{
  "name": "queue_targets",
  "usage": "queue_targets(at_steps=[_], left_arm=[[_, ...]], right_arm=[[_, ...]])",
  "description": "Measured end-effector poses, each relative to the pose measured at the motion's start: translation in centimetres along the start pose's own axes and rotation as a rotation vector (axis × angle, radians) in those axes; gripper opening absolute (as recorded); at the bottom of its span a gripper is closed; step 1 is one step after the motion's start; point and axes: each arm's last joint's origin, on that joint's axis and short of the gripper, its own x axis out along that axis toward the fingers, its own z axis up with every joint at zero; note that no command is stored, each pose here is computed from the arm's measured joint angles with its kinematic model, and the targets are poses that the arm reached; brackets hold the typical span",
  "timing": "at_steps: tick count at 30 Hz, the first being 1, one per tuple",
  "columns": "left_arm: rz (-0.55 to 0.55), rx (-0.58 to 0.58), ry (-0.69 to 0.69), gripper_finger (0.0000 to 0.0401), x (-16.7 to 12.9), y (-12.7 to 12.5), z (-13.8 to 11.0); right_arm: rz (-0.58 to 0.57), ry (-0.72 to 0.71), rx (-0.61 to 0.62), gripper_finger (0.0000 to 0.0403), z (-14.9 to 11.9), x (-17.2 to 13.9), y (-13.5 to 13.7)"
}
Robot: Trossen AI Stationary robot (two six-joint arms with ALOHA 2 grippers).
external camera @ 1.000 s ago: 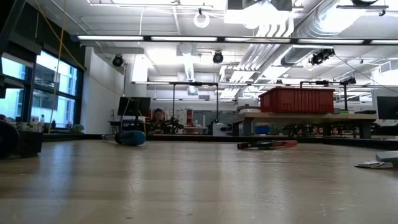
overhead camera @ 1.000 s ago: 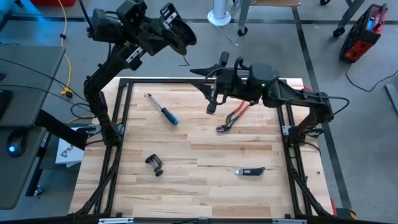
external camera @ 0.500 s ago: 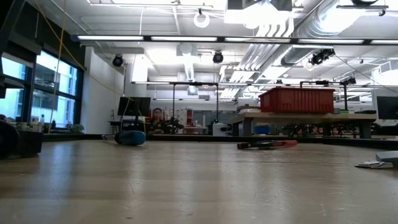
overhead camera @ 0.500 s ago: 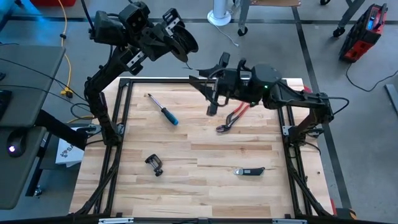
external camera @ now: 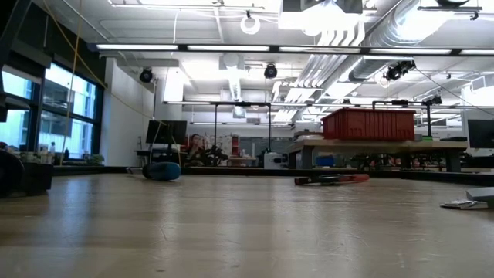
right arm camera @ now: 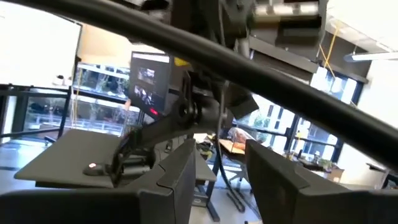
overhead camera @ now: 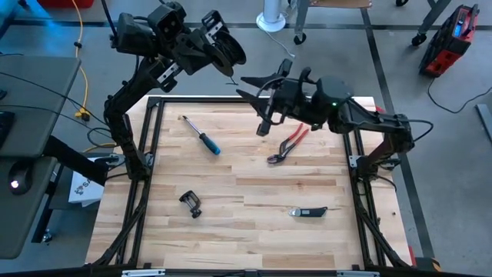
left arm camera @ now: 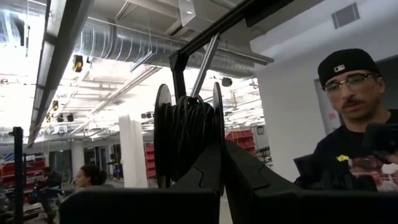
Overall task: Coil cords
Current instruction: Coil the black wire onto the black spool
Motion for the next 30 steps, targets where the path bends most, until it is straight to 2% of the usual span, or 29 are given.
queue_targets(at_steps=[6,15,19,23,26,30], left_arm=[[0.008,0.000,-0.009,0.0000,0.1,0.0,0.0],[0.013,0.001,-0.014,0.0000,0.1,0.0,0.0],[0.013,0.002,-0.014,0.0000,0.1,0.0,0.0],[0.014,0.002,-0.014,0.0000,0.1,0.0,0.0],[0.015,0.018,-0.015,0.0000,0.0,0.0,0.0],[0.058,0.051,-0.014,0.0000,-0.7,0.3,0.5]], right_arm=[[0.004,0.024,0.022,0.0133,-1.2,0.9,-0.4],[0.004,0.025,0.018,0.0128,-1.3,1.0,-0.5],[0.004,0.025,0.017,0.0092,-1.3,1.0,-0.5],[0.004,0.025,0.011,0.0016,-1.2,1.0,-0.4],[-0.006,0.033,0.020,0.0005,-1.1,0.8,0.1],[0.041,0.050,0.047,0.0002,-0.6,0.1,1.3]])
